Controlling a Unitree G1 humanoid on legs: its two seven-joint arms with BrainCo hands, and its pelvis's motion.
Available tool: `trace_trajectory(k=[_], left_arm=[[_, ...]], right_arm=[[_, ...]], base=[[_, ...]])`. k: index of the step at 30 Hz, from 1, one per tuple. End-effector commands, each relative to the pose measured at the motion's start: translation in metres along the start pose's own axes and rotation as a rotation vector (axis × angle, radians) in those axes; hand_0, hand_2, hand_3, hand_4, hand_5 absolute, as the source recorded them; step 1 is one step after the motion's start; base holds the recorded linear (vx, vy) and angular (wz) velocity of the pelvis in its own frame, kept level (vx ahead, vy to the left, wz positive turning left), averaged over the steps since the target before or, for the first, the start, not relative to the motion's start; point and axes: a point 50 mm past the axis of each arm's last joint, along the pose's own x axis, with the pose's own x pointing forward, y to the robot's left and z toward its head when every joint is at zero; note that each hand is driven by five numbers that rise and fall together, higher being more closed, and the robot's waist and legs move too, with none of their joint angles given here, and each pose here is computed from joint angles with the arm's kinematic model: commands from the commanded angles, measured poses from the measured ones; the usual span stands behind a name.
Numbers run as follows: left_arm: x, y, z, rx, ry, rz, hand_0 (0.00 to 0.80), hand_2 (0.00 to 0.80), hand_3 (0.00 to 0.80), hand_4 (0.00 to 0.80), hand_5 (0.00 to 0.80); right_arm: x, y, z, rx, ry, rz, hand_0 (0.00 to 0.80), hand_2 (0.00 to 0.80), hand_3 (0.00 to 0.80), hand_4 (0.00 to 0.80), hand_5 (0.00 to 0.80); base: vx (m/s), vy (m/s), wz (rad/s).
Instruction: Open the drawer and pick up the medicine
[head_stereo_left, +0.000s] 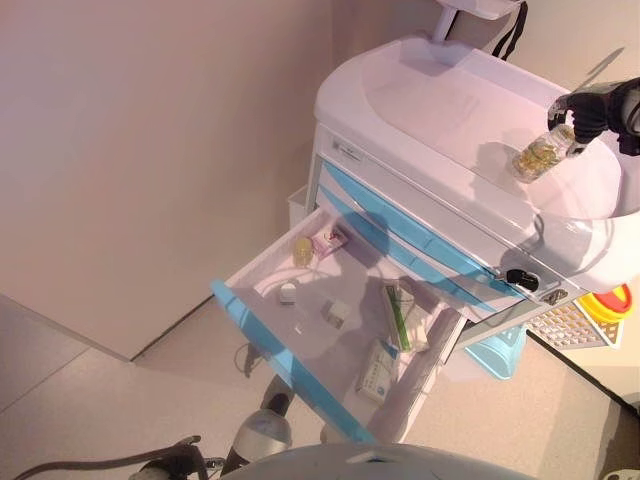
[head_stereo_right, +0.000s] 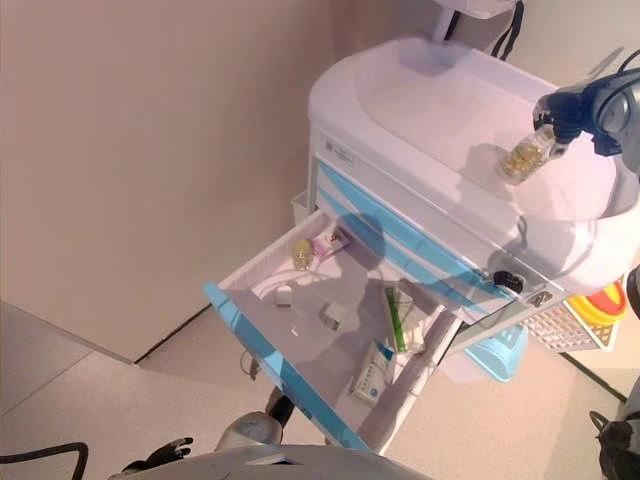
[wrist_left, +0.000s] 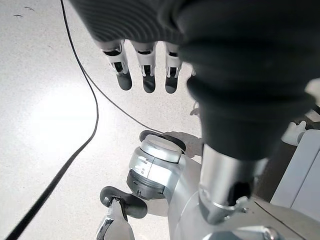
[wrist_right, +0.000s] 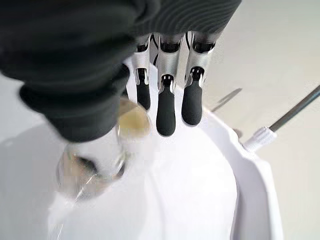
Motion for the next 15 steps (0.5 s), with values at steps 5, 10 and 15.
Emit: trace_trajectory(k=[5,10,15], left_arm=[[-0.004,0.011,-0.002,0.03,-0.018,0.019,0.0,0.0,0.0,0.0,0.0],[-0.004,0.009,-0.003,0.027,-0.015,0.012,0.0,0.0,0.0,0.0,0.0],[-0.004,0.008,-0.005,0.025,-0.009,0.01,0.0,0.0,0.0,0.0,0.0]], right_arm=[[-0.01,-0.014,-0.009,-0.007,-0.002,-0.182,0.0,0.0,0.0,0.0,0.0],[-0.017,-0.024,-0.007,0.0,-0.041,-0.3,0.0,0.0,0.0,0.0,0.0],[-0.021,-0.027,-0.007,-0.014,-0.042,-0.354,0.0,0.0,0.0,0.0,0.0]], base=[[-0.002,0.001,-0.01],[-0.001,0.002,-0.01],[0.0,0.0,0.0]])
